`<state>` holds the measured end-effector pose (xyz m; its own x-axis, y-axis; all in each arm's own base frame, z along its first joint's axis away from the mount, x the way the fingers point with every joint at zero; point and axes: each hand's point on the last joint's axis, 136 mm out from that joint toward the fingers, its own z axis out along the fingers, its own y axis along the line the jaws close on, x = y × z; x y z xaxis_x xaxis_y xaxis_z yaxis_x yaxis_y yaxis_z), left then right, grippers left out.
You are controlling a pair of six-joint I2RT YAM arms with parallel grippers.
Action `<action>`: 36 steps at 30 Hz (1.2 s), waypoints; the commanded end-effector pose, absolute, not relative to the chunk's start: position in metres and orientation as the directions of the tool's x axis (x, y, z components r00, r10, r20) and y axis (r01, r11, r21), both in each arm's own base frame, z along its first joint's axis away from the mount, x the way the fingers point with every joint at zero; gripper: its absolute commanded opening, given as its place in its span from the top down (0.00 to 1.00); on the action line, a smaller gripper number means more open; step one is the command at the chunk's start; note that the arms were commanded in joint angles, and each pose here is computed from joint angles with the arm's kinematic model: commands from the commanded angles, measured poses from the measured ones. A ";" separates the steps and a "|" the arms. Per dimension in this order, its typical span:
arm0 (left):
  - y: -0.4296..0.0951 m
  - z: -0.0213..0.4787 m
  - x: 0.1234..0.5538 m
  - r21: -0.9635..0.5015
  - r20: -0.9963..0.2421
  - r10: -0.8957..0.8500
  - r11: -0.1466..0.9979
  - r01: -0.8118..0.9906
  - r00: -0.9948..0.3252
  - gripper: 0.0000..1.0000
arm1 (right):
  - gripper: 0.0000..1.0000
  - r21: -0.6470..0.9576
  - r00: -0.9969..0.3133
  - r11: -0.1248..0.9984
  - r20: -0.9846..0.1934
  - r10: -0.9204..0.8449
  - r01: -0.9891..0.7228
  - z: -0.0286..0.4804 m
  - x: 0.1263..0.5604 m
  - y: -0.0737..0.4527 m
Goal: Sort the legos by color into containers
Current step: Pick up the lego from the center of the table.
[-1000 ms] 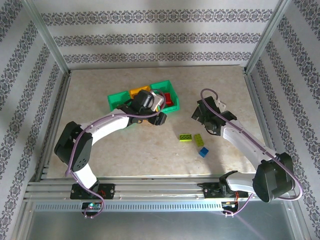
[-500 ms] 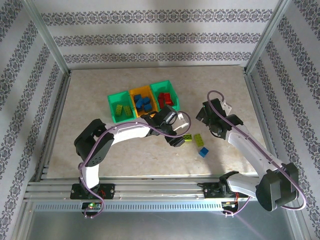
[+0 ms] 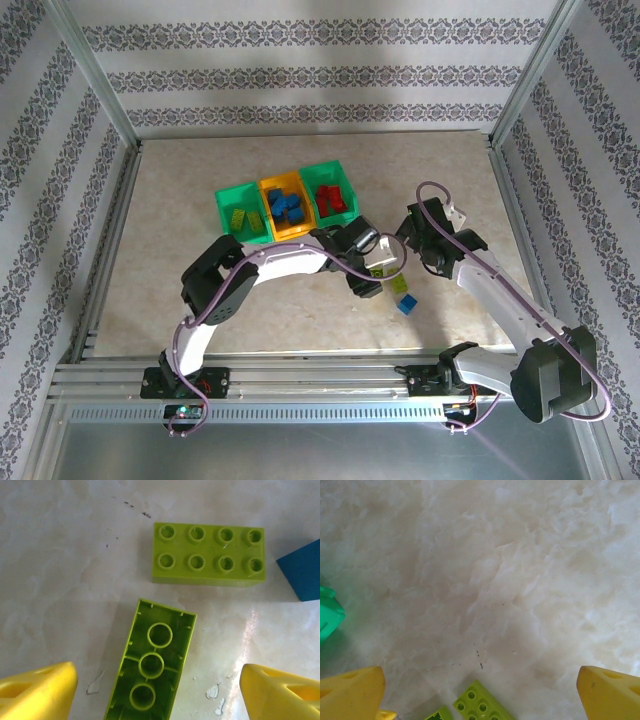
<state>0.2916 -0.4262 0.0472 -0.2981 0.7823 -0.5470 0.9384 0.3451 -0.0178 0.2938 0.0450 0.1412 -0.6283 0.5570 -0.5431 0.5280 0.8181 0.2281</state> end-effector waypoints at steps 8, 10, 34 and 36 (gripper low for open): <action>-0.418 0.016 0.301 0.061 -0.418 0.856 0.361 0.931 -0.304 0.35 | 0.02 0.212 -0.625 0.816 -0.549 0.555 0.539 0.142 0.289 0.037; -0.417 0.012 0.301 0.060 -0.402 0.862 0.362 0.930 -0.309 0.40 | 0.02 0.211 -0.624 0.815 -0.549 0.556 0.540 0.142 0.289 0.037; -0.390 0.047 0.317 0.105 -0.534 0.713 0.588 0.802 -0.454 0.91 | 0.02 0.219 -0.625 0.808 -0.535 0.568 0.546 0.134 0.286 0.036; -0.377 0.056 0.321 0.106 -0.552 0.677 0.636 0.765 -0.486 0.91 | 0.02 0.218 -0.626 0.809 -0.535 0.567 0.546 0.135 0.286 0.036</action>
